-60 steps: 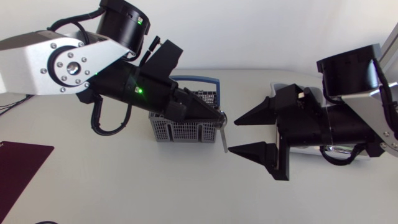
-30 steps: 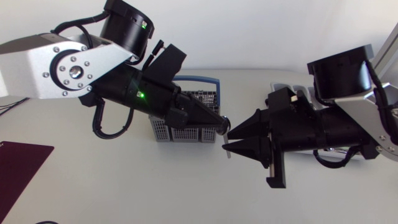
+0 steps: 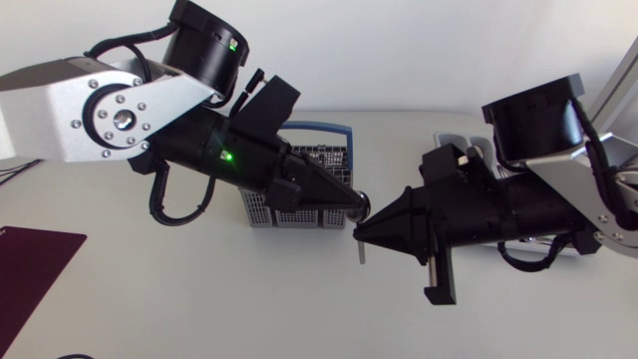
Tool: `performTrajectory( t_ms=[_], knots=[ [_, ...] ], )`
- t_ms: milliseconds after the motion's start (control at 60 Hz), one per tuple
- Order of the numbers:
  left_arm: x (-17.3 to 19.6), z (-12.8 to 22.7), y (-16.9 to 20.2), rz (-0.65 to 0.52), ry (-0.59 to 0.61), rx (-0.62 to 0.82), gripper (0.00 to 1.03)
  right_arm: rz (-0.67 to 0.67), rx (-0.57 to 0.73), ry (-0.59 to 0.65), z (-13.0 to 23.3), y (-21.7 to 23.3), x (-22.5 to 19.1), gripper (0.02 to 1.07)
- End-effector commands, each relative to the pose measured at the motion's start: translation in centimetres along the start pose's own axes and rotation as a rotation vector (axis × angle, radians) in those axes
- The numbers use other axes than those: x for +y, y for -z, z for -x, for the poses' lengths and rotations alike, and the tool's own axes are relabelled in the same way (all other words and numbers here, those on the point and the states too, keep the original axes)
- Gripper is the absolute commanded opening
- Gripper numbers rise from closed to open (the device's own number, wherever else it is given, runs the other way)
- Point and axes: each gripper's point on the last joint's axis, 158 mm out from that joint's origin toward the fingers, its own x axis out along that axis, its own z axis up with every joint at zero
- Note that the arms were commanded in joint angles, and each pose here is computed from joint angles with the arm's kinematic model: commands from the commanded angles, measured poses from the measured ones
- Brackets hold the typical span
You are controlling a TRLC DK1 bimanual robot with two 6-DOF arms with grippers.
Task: Transfer all utensils from the basket to the drawer tray.
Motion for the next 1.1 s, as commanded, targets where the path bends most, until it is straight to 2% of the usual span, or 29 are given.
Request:
performTrajectory(
  t_ms=[0,133,217,233,250,433,583,717,1017,1083],
  knots=[
    [-0.5,0.0,0.2,-0.010,0.020,0.001,0.33,-0.036,0.011,0.002,-0.1,-0.1,-0.3,0.08],
    [-0.4,0.9,-1.3,-0.036,0.003,-0.032,0.70,-0.053,0.044,-0.002,-0.3,0.9,-0.4,0.08],
    [-0.5,1.3,-2.3,-0.055,-0.008,-0.052,0.83,-0.056,0.060,0.000,-0.2,1.6,-0.5,0.08],
    [-0.5,1.6,-2.8,-0.067,-0.018,-0.063,0.91,-0.061,0.066,0.007,0.0,1.9,-0.7,0.08],
    [-0.4,1.7,-2.9,-0.071,-0.026,-0.067,0.92,-0.060,0.068,0.011,0.1,2.0,-0.9,0.08],
    [1.8,4.2,-5.0,-0.086,-0.146,-0.138,0.92,-0.082,0.114,0.109,2.1,4.8,-4.1,0.08],
    [6.0,7.2,-5.8,-0.046,-0.310,-0.179,0.94,-0.091,0.184,0.258,5.1,8.3,-8.2,0.08],
    [10.1,9.7,-5.0,-0.003,-0.459,-0.185,0.95,-0.088,0.288,0.413,9.0,12.8,-12.0,0.08],
    [13.7,10.7,-2.0,0.027,-0.581,-0.128,0.95,-0.025,0.562,0.694,16.3,23.1,-18.1,0.08],
    [14.2,10.8,-1.4,0.033,-0.596,-0.116,0.95,-0.013,0.615,0.719,17.4,25.2,-18.7,0.08]
  ],
)
